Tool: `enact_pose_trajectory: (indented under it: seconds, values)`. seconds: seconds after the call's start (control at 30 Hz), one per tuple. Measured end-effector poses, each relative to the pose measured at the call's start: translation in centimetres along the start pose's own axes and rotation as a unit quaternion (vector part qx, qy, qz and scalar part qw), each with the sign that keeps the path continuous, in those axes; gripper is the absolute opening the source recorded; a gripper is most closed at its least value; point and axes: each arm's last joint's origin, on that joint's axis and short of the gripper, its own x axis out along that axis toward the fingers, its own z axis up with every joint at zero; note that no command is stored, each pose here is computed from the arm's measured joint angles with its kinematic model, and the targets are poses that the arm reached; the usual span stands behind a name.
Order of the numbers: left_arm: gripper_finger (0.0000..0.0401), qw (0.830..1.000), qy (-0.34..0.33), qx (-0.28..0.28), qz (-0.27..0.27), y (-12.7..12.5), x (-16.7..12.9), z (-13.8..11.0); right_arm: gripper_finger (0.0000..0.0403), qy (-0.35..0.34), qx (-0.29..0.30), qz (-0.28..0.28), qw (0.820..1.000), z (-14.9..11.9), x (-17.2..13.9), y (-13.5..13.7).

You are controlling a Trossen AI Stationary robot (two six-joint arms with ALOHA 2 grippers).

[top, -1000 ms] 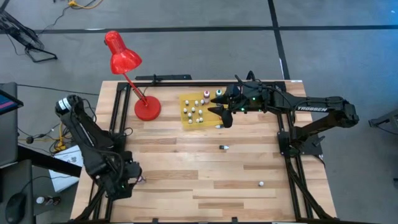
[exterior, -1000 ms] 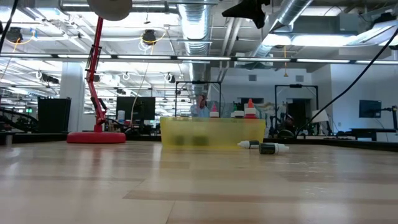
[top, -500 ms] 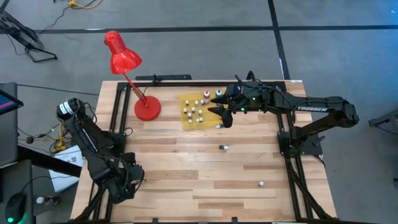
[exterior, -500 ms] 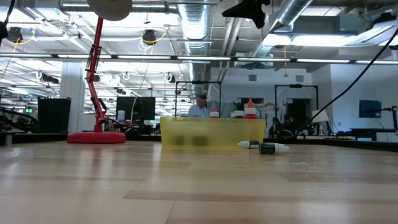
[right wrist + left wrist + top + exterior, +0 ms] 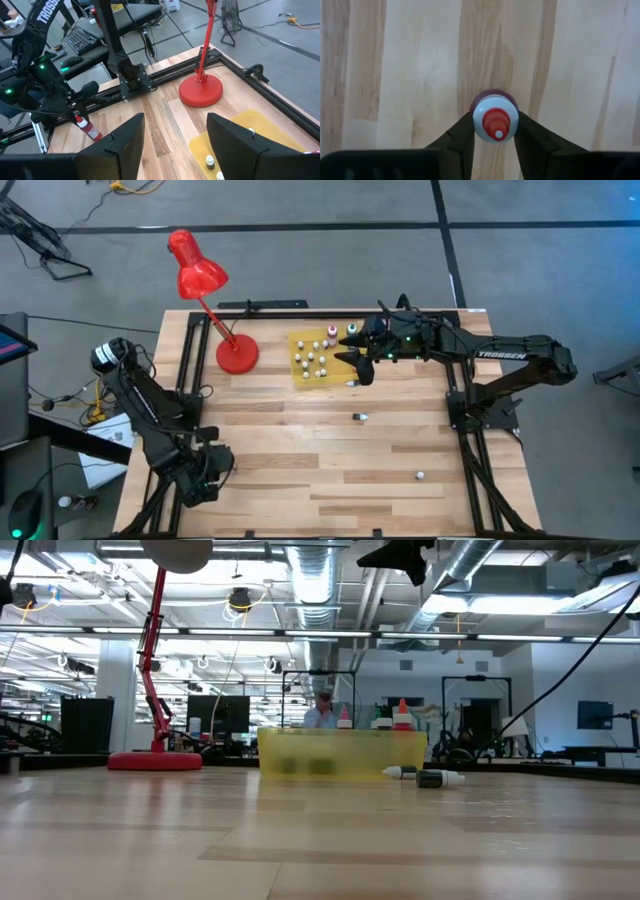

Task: Pick & Place food coloring
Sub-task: Put the large red food coloring bottle into the yellow bin

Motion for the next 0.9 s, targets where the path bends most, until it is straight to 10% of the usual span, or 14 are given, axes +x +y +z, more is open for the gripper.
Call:
enact_pose_trajectory:
  seconds: [0.47,0.9]
  values:
    - [0.0098,0.995,-0.090,0.042,0.032,1.7,-1.5,6.2,0.0205,0.000,0.000,0.000,1.000,0.0,0.0,0.0]
    - [0.0098,0.971,-0.212,0.066,0.085,9.6,-1.5,15.9,0.0205,0.000,0.000,0.000,1.000,0.0,0.0,0.0]
